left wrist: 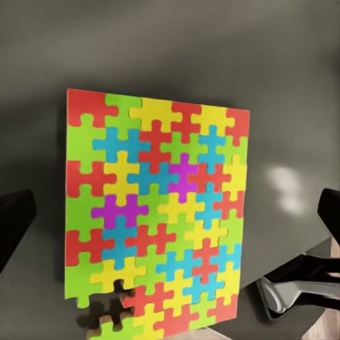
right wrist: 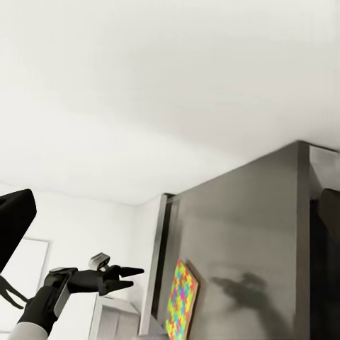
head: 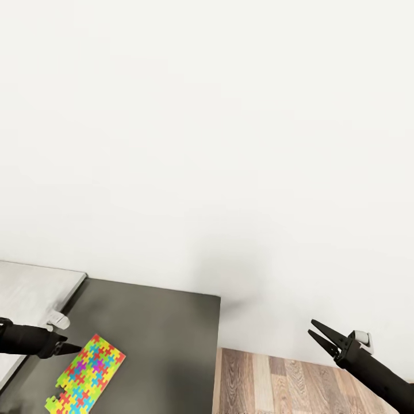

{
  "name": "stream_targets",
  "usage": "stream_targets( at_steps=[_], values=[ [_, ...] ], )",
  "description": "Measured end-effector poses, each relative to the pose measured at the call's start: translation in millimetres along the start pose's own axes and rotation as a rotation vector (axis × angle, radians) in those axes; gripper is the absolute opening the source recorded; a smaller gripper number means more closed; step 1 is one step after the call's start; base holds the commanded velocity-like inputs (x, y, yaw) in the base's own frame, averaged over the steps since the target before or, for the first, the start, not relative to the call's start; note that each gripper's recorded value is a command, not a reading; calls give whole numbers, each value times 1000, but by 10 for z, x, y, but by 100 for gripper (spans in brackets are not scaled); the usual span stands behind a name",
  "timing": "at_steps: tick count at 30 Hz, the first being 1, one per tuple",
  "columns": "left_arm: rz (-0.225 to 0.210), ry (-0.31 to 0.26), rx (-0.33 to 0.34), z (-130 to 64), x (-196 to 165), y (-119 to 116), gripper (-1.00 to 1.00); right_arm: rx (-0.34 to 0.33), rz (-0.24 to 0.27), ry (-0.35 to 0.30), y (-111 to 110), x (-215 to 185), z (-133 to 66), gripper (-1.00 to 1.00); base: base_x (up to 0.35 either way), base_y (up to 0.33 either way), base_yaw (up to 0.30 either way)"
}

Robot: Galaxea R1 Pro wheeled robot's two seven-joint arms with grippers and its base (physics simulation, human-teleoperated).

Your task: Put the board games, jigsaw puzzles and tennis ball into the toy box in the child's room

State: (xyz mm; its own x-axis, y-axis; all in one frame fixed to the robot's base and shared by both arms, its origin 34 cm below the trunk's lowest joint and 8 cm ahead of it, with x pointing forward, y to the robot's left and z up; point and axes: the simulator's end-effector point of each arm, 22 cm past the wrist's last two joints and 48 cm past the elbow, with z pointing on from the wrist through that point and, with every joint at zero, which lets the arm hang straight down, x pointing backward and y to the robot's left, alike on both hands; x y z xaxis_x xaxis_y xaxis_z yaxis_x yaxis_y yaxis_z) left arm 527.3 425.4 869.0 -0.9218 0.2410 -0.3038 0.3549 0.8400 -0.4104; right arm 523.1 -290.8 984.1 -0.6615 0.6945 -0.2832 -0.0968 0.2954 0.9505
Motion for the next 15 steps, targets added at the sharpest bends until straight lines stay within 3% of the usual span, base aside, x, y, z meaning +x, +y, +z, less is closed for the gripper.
stream_targets(
  at_steps=[15],
  values=[
    [-18, 19, 6, 81, 59, 28, 100, 18, 18, 7, -101, 39, 13, 100, 0, 0, 0]
  ],
)
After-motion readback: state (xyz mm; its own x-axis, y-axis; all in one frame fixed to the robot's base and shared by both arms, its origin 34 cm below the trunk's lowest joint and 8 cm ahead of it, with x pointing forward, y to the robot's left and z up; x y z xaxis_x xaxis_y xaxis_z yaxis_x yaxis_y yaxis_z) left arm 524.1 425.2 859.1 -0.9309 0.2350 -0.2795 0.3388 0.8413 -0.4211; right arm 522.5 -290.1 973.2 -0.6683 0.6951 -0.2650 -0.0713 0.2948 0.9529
